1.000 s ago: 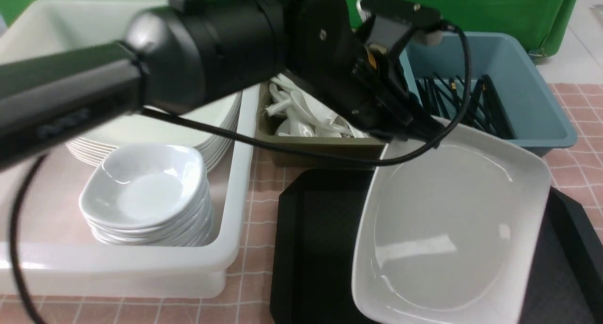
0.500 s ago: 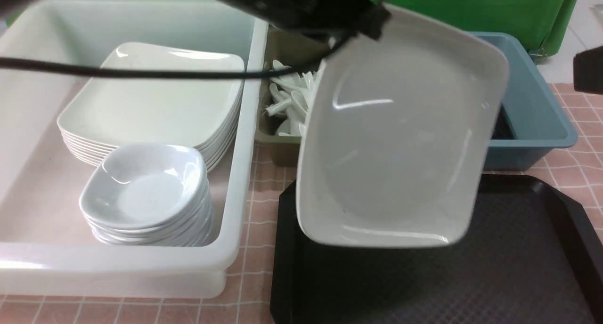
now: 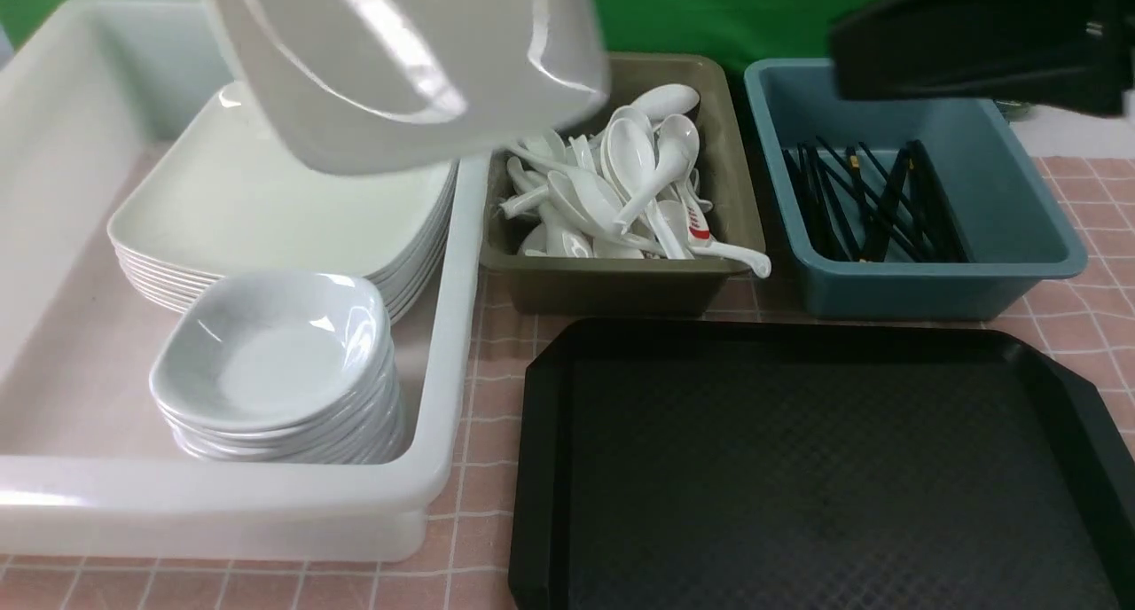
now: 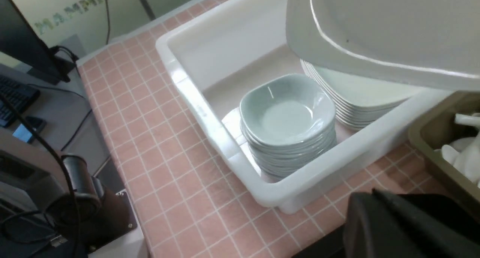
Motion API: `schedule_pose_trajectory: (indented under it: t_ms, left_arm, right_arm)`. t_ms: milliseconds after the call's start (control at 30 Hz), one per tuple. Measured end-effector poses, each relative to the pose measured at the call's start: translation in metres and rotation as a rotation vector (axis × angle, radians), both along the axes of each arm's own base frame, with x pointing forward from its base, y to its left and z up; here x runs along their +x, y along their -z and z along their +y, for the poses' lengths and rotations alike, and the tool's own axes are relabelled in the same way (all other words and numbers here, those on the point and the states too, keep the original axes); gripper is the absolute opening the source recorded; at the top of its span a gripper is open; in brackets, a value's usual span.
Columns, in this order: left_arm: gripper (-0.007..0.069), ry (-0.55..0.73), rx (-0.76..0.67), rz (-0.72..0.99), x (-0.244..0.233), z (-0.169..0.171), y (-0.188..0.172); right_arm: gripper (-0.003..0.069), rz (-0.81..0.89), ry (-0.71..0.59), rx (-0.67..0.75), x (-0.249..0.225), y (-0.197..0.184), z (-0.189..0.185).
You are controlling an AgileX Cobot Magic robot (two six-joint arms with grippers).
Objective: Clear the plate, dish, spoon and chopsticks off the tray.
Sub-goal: Use the left arm to put the plate into the large storage box on the left
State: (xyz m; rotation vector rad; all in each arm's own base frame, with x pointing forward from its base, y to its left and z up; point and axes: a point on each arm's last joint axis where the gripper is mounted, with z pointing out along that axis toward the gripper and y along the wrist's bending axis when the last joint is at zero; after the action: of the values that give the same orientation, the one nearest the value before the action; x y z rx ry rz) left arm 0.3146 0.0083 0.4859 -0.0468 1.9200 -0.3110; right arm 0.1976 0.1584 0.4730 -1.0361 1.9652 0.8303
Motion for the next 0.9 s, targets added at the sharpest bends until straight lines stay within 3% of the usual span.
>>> schedule_pose_trajectory:
  t_ms: [167,300,500,633,900]
  left_arm:
    - [0.0018,-0.174,-0.101,0.012,0.011,0.071,0.018]
    - [0.0019,-0.247,-0.241,0.031,0.035,0.107,0.054]
    - [0.002,-0.258,-0.371,0.15,0.075,0.116,0.117]
    - [0.0021,-0.263,-0.424,0.245,0.096,0.109,0.163]
    - [0.0021,-0.314,-0.402,0.274,0.104,0.112,0.186]
  right_arm:
    - [0.003,0.012,-0.036,-0.036,0.016,0.002,0.03]
    - [0.003,0.045,-0.014,-0.07,0.036,0.009,0.052]
    - [0.003,0.077,0.122,-0.174,0.069,0.017,0.066]
    - [0.003,0.121,0.138,-0.231,0.08,0.025,0.071]
    - [0.003,0.145,0.134,-0.255,0.083,0.03,0.073]
